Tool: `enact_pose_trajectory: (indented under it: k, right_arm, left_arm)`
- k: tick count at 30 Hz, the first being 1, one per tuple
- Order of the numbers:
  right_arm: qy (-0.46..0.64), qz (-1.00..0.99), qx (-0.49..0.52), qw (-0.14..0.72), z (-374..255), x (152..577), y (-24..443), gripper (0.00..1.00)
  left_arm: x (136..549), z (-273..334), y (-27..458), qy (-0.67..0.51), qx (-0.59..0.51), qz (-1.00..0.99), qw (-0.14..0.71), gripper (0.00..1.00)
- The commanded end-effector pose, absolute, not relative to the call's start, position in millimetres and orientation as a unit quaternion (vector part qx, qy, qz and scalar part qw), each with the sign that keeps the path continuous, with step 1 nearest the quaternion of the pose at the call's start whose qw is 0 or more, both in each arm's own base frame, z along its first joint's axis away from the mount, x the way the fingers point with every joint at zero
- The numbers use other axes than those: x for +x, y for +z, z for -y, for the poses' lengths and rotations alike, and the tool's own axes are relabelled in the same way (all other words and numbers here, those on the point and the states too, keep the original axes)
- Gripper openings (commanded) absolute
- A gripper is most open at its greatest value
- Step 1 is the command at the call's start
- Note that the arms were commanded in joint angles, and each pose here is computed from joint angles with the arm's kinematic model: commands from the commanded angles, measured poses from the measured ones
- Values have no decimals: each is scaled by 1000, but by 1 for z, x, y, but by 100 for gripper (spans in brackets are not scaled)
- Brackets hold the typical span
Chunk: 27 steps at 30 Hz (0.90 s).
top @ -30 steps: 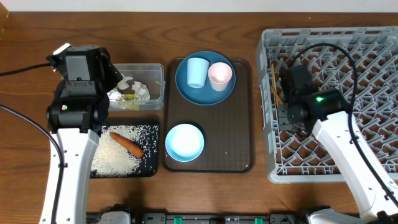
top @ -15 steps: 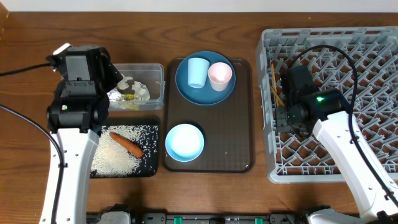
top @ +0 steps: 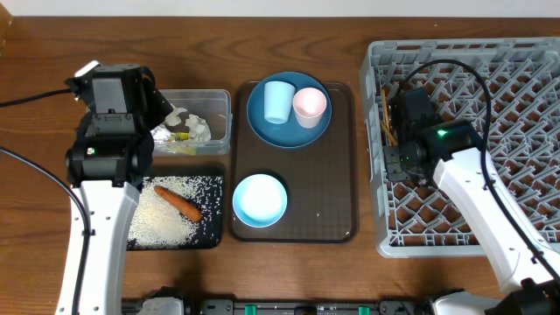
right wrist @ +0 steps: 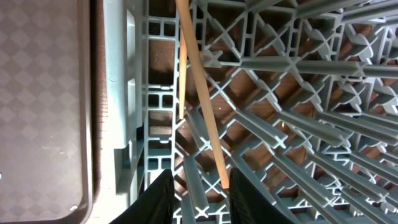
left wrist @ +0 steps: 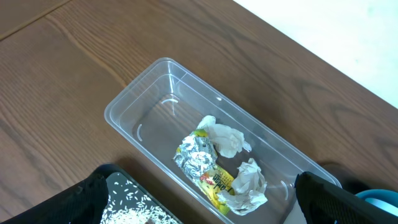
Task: Sort waste into correct bins and load items into the dishwasher rack
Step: 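Lower the chopstick into the rack slot beside the first one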
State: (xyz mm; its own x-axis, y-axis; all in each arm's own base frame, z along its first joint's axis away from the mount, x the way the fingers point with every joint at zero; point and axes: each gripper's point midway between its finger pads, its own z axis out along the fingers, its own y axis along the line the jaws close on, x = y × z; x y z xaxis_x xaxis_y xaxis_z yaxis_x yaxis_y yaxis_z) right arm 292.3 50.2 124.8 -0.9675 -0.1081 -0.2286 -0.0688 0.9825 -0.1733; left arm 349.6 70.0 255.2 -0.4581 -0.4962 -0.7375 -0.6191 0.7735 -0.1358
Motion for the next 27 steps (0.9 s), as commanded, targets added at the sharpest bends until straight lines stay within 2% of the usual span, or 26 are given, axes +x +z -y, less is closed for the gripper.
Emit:
enact_pose_trajectory:
  k: [1,5,18,22,27]
  right_arm:
    - [-95,-988,-51,111,-43,292,120,31]
    - [-97,-989,-40,106,-37,294,115,32]
    - [-65,-994,-28,80,-39,290,105,27]
    - [-66,-995,-29,70,-38,285,104,20]
    - [-68,-996,-30,56,-36,278,103,18]
  left_arm:
    - [350,-74,263,84,-327,-846,412,98]
    - [350,-74,263,84,-327,-846,412,98]
    - [350,-74,263,84,-327,-846,412,98]
    - [350,-74,263,84,-327,-846,412,98]
    - [350,-74,263,84,-327,-846,412,98]
